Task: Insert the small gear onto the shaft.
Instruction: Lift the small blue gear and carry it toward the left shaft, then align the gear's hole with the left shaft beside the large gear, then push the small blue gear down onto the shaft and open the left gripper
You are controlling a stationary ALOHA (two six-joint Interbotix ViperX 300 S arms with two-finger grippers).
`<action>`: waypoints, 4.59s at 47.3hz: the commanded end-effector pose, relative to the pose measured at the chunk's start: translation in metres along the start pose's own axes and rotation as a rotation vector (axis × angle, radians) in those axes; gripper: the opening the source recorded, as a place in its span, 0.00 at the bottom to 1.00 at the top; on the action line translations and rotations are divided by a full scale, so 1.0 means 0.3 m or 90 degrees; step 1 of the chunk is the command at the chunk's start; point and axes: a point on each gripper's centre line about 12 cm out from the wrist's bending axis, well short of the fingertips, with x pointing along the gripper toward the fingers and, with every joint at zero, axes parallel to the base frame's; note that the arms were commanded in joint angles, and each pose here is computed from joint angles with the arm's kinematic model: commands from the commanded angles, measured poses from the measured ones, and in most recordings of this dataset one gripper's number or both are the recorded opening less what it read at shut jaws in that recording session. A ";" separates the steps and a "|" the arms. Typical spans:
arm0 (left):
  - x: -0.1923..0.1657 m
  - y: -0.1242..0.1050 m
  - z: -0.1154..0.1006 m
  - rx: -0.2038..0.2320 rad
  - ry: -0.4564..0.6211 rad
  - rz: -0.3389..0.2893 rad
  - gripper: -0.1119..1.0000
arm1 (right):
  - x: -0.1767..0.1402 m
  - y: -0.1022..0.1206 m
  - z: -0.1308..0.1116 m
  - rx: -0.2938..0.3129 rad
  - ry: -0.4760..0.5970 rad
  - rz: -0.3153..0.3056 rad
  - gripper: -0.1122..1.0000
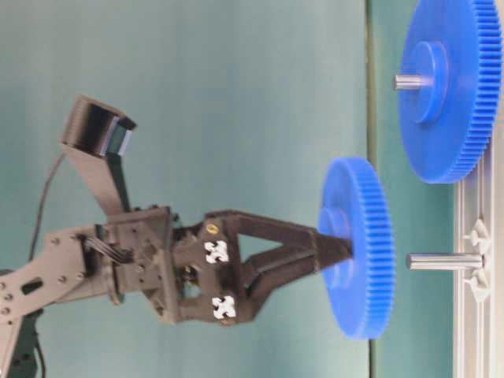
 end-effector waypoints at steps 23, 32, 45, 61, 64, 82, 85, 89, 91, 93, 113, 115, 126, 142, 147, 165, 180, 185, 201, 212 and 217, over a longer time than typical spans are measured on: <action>-0.012 0.005 -0.010 -0.001 -0.028 0.006 0.72 | 0.001 0.002 0.016 0.007 -0.007 0.001 0.10; 0.011 0.004 -0.016 -0.002 -0.028 0.006 0.72 | 0.001 0.002 0.017 0.007 -0.008 0.001 0.10; 0.064 0.001 -0.042 -0.001 -0.008 0.004 0.72 | 0.001 0.001 0.015 0.007 -0.007 0.000 0.10; 0.068 0.046 -0.061 -0.018 -0.006 0.009 0.72 | -0.002 0.001 0.016 0.007 -0.009 0.000 0.10; 0.067 0.052 -0.061 -0.019 -0.006 0.010 0.72 | -0.002 0.001 0.017 0.007 -0.010 0.000 0.10; 0.069 0.061 -0.037 -0.006 -0.007 0.010 0.72 | -0.002 0.001 0.017 0.007 -0.010 0.000 0.10; 0.069 0.062 -0.030 -0.005 -0.003 0.010 0.72 | -0.002 0.001 0.017 0.007 -0.010 0.000 0.10; 0.070 0.063 -0.024 -0.004 0.004 0.009 0.72 | -0.001 0.001 0.016 0.007 -0.009 0.000 0.10; 0.070 0.063 -0.021 -0.004 0.009 0.008 0.72 | -0.001 0.001 0.015 0.007 -0.009 0.000 0.10; 0.071 0.063 -0.021 -0.004 0.011 0.008 0.72 | -0.002 0.001 0.017 0.007 -0.010 0.000 0.10; 0.059 0.064 -0.021 -0.004 0.009 0.008 0.72 | -0.002 0.001 0.017 0.007 -0.010 0.000 0.10; 0.059 0.064 -0.020 -0.005 0.008 0.009 0.72 | -0.002 0.001 0.017 0.007 -0.010 0.000 0.10; 0.059 0.064 -0.020 -0.005 0.008 0.009 0.72 | -0.002 0.001 0.017 0.007 -0.010 0.000 0.10; 0.052 0.064 -0.020 -0.006 0.006 0.009 0.72 | -0.002 0.002 0.017 0.007 -0.010 0.001 0.10; 0.051 0.062 -0.021 -0.008 0.008 0.007 0.73 | -0.002 0.001 0.019 0.007 -0.011 0.000 0.10; 0.015 0.046 -0.010 0.002 0.003 0.007 0.86 | -0.002 0.001 0.017 0.007 -0.010 0.000 0.10; 0.000 0.049 0.008 0.001 -0.001 0.008 0.84 | -0.002 0.001 0.016 0.007 -0.009 0.000 0.10; 0.004 0.049 0.008 -0.001 -0.001 0.008 0.84 | -0.002 0.002 0.016 0.007 -0.009 0.001 0.10; 0.004 0.036 0.005 0.001 0.008 0.004 0.84 | -0.003 0.001 0.017 0.008 -0.011 0.000 0.10; 0.006 0.023 0.004 0.004 0.013 0.002 0.84 | -0.002 0.001 0.017 0.008 -0.010 0.000 0.10; 0.000 0.017 0.008 0.003 0.009 0.002 0.84 | -0.001 0.001 0.014 0.008 -0.008 0.000 0.10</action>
